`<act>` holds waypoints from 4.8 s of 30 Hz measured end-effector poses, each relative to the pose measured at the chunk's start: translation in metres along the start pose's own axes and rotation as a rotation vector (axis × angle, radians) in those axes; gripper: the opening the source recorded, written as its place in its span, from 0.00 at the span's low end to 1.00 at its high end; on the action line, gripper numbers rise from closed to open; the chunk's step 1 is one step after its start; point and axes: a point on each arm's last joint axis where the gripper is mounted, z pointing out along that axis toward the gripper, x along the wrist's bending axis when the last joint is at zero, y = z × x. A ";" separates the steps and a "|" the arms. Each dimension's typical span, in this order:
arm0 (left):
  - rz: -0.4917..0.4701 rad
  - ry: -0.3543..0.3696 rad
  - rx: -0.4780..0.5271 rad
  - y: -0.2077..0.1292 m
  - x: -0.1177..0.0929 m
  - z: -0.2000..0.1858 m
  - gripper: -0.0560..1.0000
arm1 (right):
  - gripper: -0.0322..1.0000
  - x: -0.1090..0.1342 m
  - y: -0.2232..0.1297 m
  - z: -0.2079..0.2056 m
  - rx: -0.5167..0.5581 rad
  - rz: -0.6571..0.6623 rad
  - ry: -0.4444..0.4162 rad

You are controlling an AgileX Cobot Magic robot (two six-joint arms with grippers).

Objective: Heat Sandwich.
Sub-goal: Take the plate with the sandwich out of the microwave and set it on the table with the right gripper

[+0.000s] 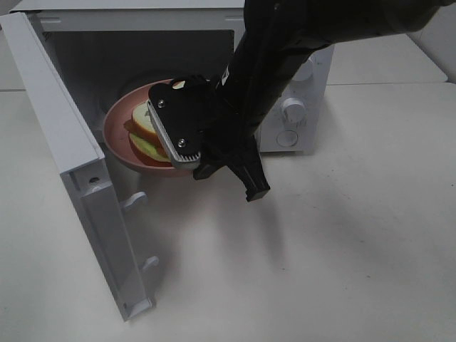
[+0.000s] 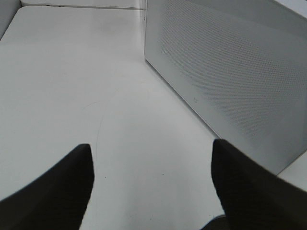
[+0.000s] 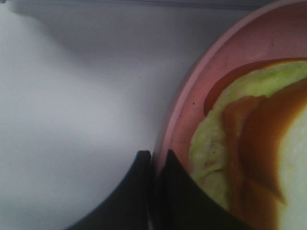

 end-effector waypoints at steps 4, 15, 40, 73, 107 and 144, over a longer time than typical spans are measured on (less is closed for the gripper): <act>0.000 0.000 0.000 0.000 0.000 0.000 0.67 | 0.08 0.010 0.003 -0.010 -0.006 -0.007 -0.005; 0.000 0.000 0.000 0.000 0.000 0.000 0.67 | 0.08 0.045 0.009 -0.025 -0.009 -0.006 0.015; 0.000 0.000 0.000 0.000 0.000 0.000 0.67 | 0.08 0.143 0.008 -0.076 0.019 -0.007 -0.001; 0.000 0.000 0.000 0.000 0.000 0.000 0.67 | 0.08 0.158 -0.028 -0.104 0.265 0.835 -0.291; 0.000 0.000 0.000 0.000 0.000 0.000 0.67 | 0.08 0.153 -0.132 -0.118 0.348 1.711 -0.503; 0.000 0.000 0.000 0.000 0.000 0.000 0.67 | 0.48 0.140 -0.209 -0.012 0.358 1.824 -0.378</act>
